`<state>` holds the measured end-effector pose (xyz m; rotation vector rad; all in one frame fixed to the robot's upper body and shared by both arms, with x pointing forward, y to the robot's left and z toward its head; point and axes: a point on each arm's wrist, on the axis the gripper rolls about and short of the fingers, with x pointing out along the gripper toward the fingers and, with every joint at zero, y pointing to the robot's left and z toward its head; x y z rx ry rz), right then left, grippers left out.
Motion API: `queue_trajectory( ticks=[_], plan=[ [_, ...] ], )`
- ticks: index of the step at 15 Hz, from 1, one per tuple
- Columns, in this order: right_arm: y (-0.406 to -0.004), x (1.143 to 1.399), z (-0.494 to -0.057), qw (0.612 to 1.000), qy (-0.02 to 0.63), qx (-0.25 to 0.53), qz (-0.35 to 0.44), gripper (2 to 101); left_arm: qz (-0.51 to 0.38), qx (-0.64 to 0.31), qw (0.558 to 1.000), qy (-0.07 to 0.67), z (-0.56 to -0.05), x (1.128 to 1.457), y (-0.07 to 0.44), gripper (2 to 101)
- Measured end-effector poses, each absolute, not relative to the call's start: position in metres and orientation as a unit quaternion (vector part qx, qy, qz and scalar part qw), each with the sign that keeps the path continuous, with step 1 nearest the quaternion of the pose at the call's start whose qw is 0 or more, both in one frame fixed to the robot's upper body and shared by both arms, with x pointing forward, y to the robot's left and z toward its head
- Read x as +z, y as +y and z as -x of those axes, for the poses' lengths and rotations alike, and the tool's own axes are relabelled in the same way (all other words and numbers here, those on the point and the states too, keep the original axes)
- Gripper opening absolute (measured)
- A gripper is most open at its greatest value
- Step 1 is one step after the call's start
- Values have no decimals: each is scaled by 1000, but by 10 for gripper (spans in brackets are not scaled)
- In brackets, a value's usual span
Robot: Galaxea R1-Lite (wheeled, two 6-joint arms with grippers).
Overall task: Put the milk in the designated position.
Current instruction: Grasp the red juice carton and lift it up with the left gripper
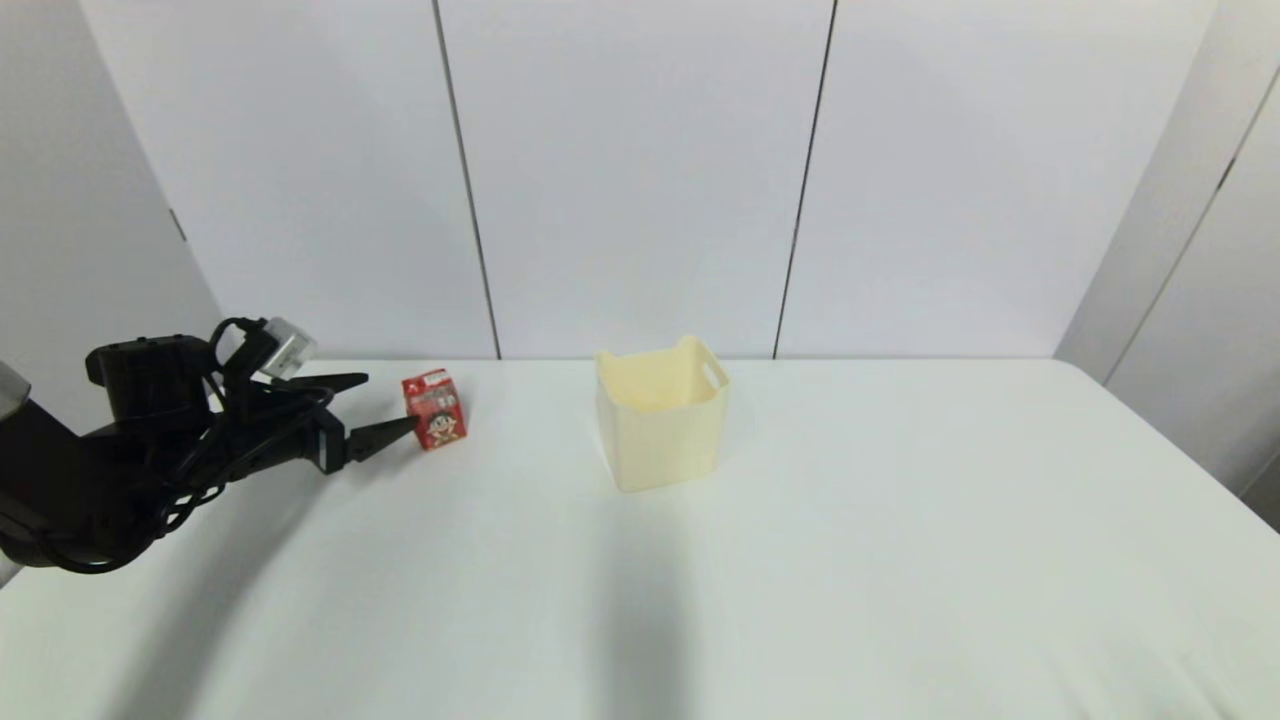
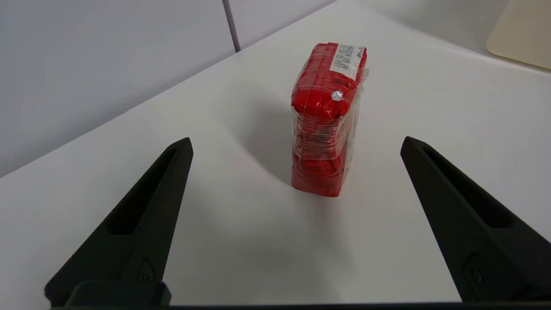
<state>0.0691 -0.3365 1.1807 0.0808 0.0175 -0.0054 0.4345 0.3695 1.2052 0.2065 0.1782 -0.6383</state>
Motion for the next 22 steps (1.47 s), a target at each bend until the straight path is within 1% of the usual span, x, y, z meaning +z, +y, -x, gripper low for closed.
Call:
queue_trajectory(
  ticks=[4,10,11,12,14,17,18,22],
  plan=[
    [-337,1181,-69,999,9,-3,-40,980,-102,-320,938,88,-444,1200,366,979],
    [-337,1181,-69,999,9,-3,-40,980,-101,-353,926,88,-463,1191,342,979],
    [-337,1181,-69,999,9,-3,-40,980,-102,-357,924,89,-467,1190,339,909],
    [-337,1181,-69,999,9,-3,-40,980,-101,-360,923,93,-469,1188,336,801],
    [-337,1181,-69,999,9,-3,-40,980,-99,-363,921,101,-471,1182,335,636],
    [-337,1181,-69,999,9,-3,-40,980,-93,-366,919,117,-472,1175,334,442],
    [-337,1181,-69,999,9,-3,-41,980,-92,-366,919,117,-472,1174,335,227],
    [-337,1181,-69,999,9,-3,-40,980,-93,-364,920,114,-473,1177,335,220]
  ],
)
